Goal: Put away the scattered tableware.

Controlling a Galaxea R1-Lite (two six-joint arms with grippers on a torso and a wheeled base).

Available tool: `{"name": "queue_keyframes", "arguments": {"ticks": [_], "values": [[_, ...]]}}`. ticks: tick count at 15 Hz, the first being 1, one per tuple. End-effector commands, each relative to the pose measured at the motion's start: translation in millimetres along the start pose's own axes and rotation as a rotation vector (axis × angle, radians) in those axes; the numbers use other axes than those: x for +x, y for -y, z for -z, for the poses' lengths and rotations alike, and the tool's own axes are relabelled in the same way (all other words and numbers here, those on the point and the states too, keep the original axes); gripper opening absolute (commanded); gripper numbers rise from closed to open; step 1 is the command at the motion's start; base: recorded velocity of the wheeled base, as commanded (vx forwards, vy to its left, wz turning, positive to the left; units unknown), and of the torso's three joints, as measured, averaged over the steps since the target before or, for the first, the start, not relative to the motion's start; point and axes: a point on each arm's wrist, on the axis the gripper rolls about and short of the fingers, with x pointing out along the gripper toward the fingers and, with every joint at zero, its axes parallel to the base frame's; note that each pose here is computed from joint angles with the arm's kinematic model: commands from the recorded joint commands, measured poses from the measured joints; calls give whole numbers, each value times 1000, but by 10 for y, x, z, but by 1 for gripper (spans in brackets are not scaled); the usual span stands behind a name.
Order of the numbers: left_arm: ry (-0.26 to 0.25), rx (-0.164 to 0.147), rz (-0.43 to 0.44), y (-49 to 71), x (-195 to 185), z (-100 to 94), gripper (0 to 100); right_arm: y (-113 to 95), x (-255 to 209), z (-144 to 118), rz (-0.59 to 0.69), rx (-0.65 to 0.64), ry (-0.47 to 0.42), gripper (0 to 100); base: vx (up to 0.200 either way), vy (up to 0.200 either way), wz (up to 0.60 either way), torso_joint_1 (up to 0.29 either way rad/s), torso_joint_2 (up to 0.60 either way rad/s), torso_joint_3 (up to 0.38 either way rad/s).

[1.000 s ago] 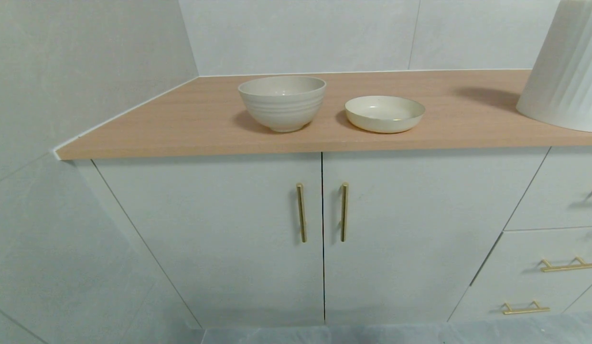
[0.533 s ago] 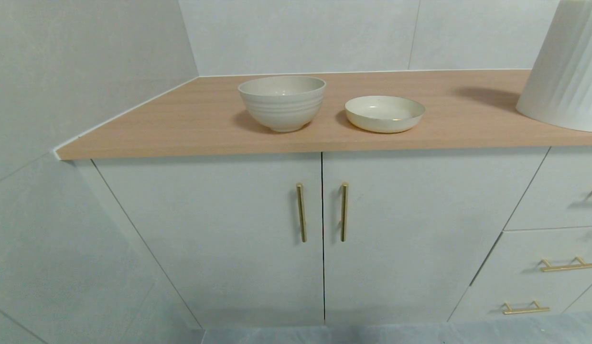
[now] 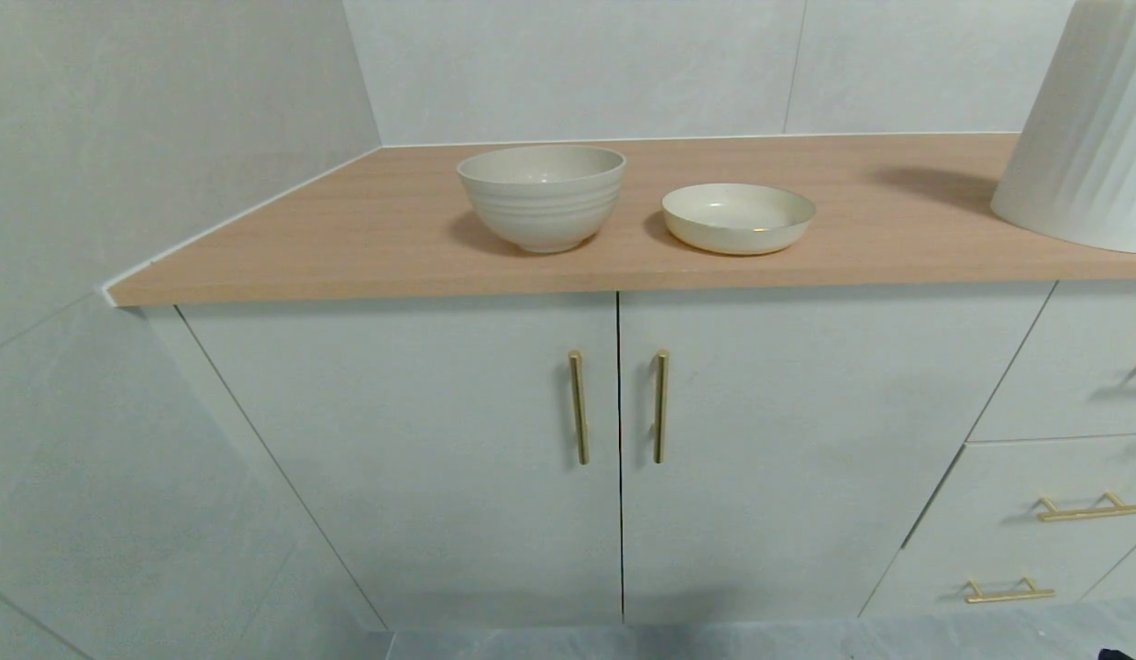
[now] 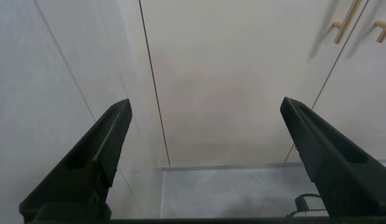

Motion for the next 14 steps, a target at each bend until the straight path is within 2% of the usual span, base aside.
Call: {"name": "queue_keyframes", "arguments": {"ticks": [1, 3, 5, 7, 9, 11, 14], "values": [[-2, 0, -1, 0, 1, 0, 100, 25, 351, -15, -97, -27, -202, 100, 0, 0, 0, 0, 0, 0], [-2, 0, -1, 0, 1, 0, 100, -11, 428, -75, -154, -72, -200, 100, 0, 0, 0, 0, 0, 0], [-2, 0, 1, 0, 1, 0, 100, -53, 621, -275, -203, -92, -154, 100, 0, 0, 0, 0, 0, 0], [-2, 0, -1, 0, 1, 0, 100, -98, 803, -403, -242, -100, -145, 100, 0, 0, 0, 0, 0, 0], [-2, 0, -1, 0, 1, 0, 100, -144, 974, -490, -275, -89, -145, 100, 0, 0, 0, 0, 0, 0], [-2, 0, -1, 0, 1, 0, 100, -173, 1347, -664, -302, -54, -134, 100, 0, 0, 0, 0, 0, 0], [-2, 2, -1, 0, 1, 0, 100, -368, 1657, -878, -371, -49, -109, 100, 0, 0, 0, 0, 0, 0]]}}
